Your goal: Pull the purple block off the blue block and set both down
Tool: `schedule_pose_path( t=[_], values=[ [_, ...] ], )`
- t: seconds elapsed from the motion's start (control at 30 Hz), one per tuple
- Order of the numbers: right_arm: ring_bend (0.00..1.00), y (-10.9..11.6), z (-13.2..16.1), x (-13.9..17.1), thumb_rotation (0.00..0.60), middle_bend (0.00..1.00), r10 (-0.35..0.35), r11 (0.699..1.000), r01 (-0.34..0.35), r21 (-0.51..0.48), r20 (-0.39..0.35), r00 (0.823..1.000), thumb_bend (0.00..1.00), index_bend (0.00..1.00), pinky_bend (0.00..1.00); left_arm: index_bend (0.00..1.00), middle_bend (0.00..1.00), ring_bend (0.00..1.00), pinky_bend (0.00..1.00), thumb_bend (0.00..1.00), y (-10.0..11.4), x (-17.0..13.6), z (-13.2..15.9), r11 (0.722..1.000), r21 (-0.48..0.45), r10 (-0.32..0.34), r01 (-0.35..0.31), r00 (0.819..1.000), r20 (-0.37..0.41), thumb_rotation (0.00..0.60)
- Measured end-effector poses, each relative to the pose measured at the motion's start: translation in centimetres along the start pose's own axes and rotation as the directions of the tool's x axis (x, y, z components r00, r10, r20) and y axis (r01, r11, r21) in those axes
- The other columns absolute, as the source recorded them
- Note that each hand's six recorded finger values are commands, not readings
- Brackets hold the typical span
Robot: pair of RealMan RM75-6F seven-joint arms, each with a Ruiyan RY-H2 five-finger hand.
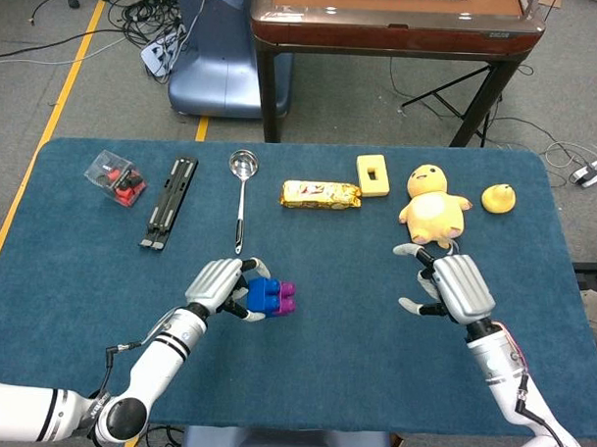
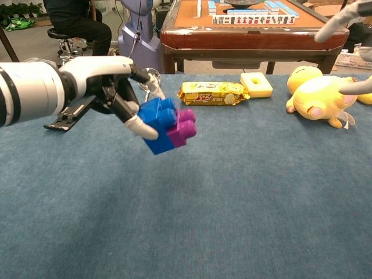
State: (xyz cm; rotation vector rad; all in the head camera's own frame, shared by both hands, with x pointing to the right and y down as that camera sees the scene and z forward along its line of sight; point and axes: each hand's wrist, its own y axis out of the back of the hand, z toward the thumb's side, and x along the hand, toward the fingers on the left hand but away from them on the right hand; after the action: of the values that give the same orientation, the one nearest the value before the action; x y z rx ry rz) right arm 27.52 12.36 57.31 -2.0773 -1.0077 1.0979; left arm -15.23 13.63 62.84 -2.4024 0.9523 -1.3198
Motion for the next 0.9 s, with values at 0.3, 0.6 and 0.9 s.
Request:
schedule_pose_path(
  t=[0.3,0.6,0.9],
  values=[
    [1.0,-0.7,3.0,-3.2,0.6,1.0,0.082,0.992,-0.084,-0.099,-0.016,0.996,0.0,0.32,1.0,0.68,1.0,1.0,1.0,0.0,0.3,0.1,1.6,0.995,-0.074,0.065,-0.063,0.997,0.03,0.6],
    [1.0,-1.6,5.1,-5.1,0.6,1.0,0.171,0.963,-0.17,-0.207,-0.014,0.985,0.0,0.32,1.0,0.69,1.0,1.0,1.0,0.0,0.6,0.7,2.9,0.984,-0.161,0.082,-0.074,0.996,0.043,0.6],
    [1.0,-3.0,6.7,-6.6,0.6,1.0,0.223,0.938,-0.216,-0.271,-0.003,0.975,0.0,0.32,1.0,0.69,1.0,1.0,1.0,0.0,0.7,1.2,3.9,0.977,-0.181,0.124,-0.117,0.992,0.03,0.6]
  ],
)
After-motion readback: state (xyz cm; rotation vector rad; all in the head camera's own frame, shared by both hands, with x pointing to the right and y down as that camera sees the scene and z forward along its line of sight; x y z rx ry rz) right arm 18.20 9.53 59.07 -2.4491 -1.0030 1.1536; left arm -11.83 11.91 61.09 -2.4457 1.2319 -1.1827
